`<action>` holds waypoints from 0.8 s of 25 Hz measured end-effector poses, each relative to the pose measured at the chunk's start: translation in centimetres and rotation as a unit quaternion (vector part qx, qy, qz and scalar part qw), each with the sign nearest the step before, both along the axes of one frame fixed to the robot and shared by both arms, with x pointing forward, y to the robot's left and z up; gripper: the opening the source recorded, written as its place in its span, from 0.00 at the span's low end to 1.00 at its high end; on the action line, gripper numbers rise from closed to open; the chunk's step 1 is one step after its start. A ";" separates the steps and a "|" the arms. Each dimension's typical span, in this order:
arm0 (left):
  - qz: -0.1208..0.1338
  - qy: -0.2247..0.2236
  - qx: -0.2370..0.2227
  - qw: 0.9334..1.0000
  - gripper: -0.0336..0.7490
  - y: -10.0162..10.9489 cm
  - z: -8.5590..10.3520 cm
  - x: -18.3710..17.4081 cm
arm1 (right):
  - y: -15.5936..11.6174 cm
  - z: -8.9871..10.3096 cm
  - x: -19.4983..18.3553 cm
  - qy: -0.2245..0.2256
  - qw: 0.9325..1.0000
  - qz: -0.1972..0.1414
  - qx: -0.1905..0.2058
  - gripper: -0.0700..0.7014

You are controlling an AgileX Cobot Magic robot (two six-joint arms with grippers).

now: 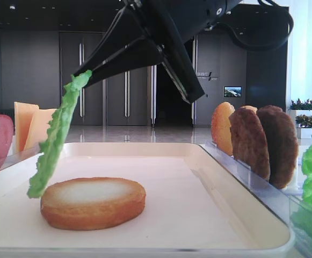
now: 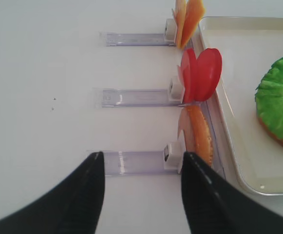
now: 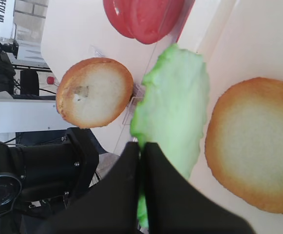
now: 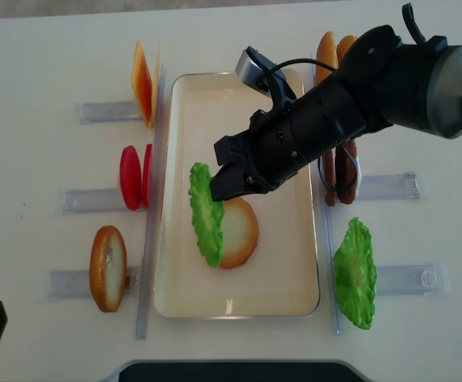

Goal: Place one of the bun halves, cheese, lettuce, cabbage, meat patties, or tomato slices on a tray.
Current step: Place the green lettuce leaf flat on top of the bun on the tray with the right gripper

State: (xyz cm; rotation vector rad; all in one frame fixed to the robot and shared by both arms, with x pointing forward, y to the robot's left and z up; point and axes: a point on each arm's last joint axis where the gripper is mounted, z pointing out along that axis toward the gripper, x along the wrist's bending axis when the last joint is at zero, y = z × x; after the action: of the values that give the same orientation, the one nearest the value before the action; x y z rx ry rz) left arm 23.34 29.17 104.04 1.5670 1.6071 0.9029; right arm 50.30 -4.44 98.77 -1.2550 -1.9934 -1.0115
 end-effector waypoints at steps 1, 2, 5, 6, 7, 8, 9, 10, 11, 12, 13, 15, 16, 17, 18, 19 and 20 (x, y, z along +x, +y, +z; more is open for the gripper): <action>0.000 0.000 0.000 1.000 0.54 0.0 0.0 0.0 | 0.0 0.0 0.0 0.000 1.000 0.000 0.000 0.12; 0.000 0.000 0.000 1.000 0.54 0.0 0.0 0.0 | 0.0 0.0 0.0 0.000 1.000 0.000 0.000 0.12; 0.000 0.000 0.000 1.000 0.54 0.0 0.0 0.0 | 0.0 0.0 0.0 0.000 1.000 0.000 0.000 0.12; 0.000 0.000 0.000 1.000 0.54 0.0 0.0 0.0 | 0.0 0.0 0.0 0.000 1.000 0.000 0.000 0.12; 0.000 0.000 0.000 1.000 0.54 0.0 0.0 0.0 | 0.0 0.0 0.0 -0.001 1.000 -0.002 -0.001 0.12; 0.000 0.000 0.000 1.000 0.54 0.0 0.0 0.0 | 0.0 0.0 0.1 -0.002 1.000 -0.003 -0.001 0.12; 0.000 0.000 0.000 1.000 0.54 0.0 0.0 0.0 | 0.0 0.0 0.1 -0.003 1.000 -0.004 -0.002 0.12; 0.000 0.000 0.000 1.000 0.54 0.0 0.0 0.0 | 0.0 0.0 0.1 -0.003 1.000 -0.004 -0.002 0.12; 0.000 0.000 0.000 1.000 0.54 0.0 0.0 0.0 | 0.0 0.0 0.1 -0.004 1.000 -0.004 -0.002 0.12; 0.000 0.000 0.000 1.000 0.54 0.0 0.0 0.0 | 0.0 0.0 0.1 -0.004 1.000 -0.004 -0.002 0.12; 0.000 0.000 0.000 1.000 0.54 0.0 0.0 0.0 | 0.0 0.0 0.1 -0.004 1.000 -0.004 -0.002 0.12; 0.000 0.000 0.000 1.000 0.54 0.0 0.0 0.0 | 0.0 0.0 0.1 -0.003 1.000 -0.004 -0.001 0.12; 0.000 0.000 0.000 1.000 0.54 0.0 0.0 0.0 | 0.1 0.0 0.0 -0.001 1.000 -0.004 0.001 0.12; 0.000 0.000 0.000 1.000 0.54 0.0 0.0 0.0 | 0.2 0.1 0.0 0.003 1.000 -0.005 0.005 0.12; 0.000 0.000 0.000 1.000 0.54 0.0 0.0 0.0 | 0.3 0.2 -0.1 0.006 1.000 -0.005 0.010 0.12; 0.000 0.000 0.000 1.000 0.54 0.0 0.0 0.0 | 0.4 0.2 -0.1 0.009 1.000 -0.006 0.013 0.12; 0.000 0.000 0.000 1.000 0.54 0.0 0.0 0.0 | 0.5 0.3 -0.2 0.010 1.000 -0.006 0.015 0.12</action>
State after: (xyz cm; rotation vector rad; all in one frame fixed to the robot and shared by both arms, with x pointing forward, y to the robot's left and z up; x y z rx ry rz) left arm 23.34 29.17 104.04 1.5670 1.6071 0.9029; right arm 50.10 -3.98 99.03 -1.2573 -1.9502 -1.0270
